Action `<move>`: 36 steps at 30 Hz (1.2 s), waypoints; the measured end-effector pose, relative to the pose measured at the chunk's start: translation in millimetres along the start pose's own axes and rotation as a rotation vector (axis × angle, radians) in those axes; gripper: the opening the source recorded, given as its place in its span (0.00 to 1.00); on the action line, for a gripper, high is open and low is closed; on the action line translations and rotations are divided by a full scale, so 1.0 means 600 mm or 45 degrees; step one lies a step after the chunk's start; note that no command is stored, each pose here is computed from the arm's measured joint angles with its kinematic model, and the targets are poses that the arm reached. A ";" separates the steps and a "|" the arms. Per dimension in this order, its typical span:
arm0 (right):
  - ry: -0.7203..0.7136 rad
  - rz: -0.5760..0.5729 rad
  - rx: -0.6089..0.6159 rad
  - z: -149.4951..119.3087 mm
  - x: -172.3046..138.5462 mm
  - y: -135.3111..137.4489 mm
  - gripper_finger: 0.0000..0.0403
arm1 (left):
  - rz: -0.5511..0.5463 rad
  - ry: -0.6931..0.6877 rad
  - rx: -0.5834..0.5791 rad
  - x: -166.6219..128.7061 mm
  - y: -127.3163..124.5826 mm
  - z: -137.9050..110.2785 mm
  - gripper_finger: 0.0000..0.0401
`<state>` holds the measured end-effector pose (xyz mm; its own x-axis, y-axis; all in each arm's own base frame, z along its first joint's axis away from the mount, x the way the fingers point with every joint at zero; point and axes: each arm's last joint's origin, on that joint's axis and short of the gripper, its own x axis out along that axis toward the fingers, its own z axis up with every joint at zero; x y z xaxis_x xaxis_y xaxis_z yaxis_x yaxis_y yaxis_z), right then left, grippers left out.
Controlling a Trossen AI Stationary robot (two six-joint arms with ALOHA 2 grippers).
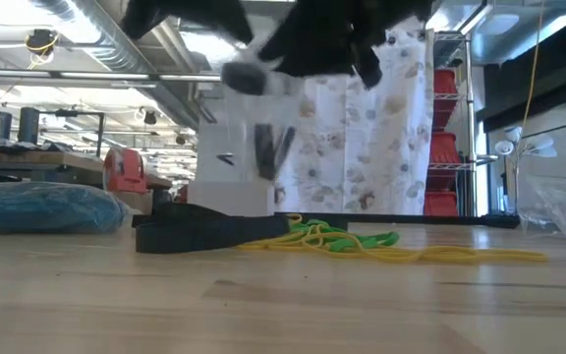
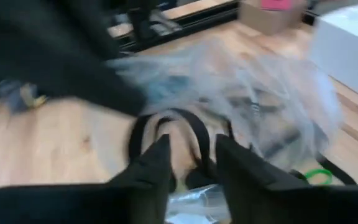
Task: Sort rubber bands
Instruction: Put the black rubber band into the transparent zip bag
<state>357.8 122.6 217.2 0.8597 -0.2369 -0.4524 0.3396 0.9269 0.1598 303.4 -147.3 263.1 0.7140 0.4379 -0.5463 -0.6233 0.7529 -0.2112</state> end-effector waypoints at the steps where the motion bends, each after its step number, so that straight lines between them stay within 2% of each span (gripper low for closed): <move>1: 0.007 0.038 -0.040 0.002 -0.005 0.005 0.36 | 0.014 0.024 0.004 -0.001 0.003 -0.004 0.00; 5: 0.030 0.127 -0.235 0.005 -0.021 0.029 0.47 | 0.034 0.065 -0.003 -0.009 0.006 -0.015 0.00; 9: 0.078 0.181 -0.486 0.004 -0.039 0.051 0.51 | 0.011 0.069 0.003 -0.017 0.001 -0.021 0.00; 16: 0.009 0.270 -1.165 -0.008 -0.059 0.083 0.52 | -0.059 0.048 0.001 -0.024 -0.011 -0.023 0.00; 18: 0.005 0.273 -1.287 -0.013 -0.057 0.085 0.52 | -0.099 0.038 0.005 -0.024 -0.017 -0.020 0.00; 23: -0.068 0.201 -1.389 -0.020 -0.035 0.090 0.52 | -0.176 -0.004 0.027 -0.025 -0.029 -0.012 0.00; 26: -0.084 0.196 -1.452 -0.031 -0.022 0.095 0.52 | -0.188 -0.004 0.037 -0.025 -0.030 -0.011 0.00; 29: -0.080 0.117 -1.496 -0.042 -0.010 0.095 0.52 | -0.182 0.000 0.040 -0.023 -0.029 -0.010 0.00; 33: -0.122 0.042 -1.572 -0.043 -0.017 0.104 0.52 | -0.178 0.008 0.048 -0.023 -0.028 -0.011 0.00; 36: -0.155 0.038 -1.647 -0.042 -0.021 0.109 0.52 | -0.184 0.004 0.035 -0.021 -0.028 -0.008 0.00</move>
<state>359.8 193.8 211.2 0.9125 -0.1729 -0.3706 -0.2337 0.5232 -0.8196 303.4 -168.0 269.5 0.7946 0.3226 -0.5143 -0.5052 0.8211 -0.2655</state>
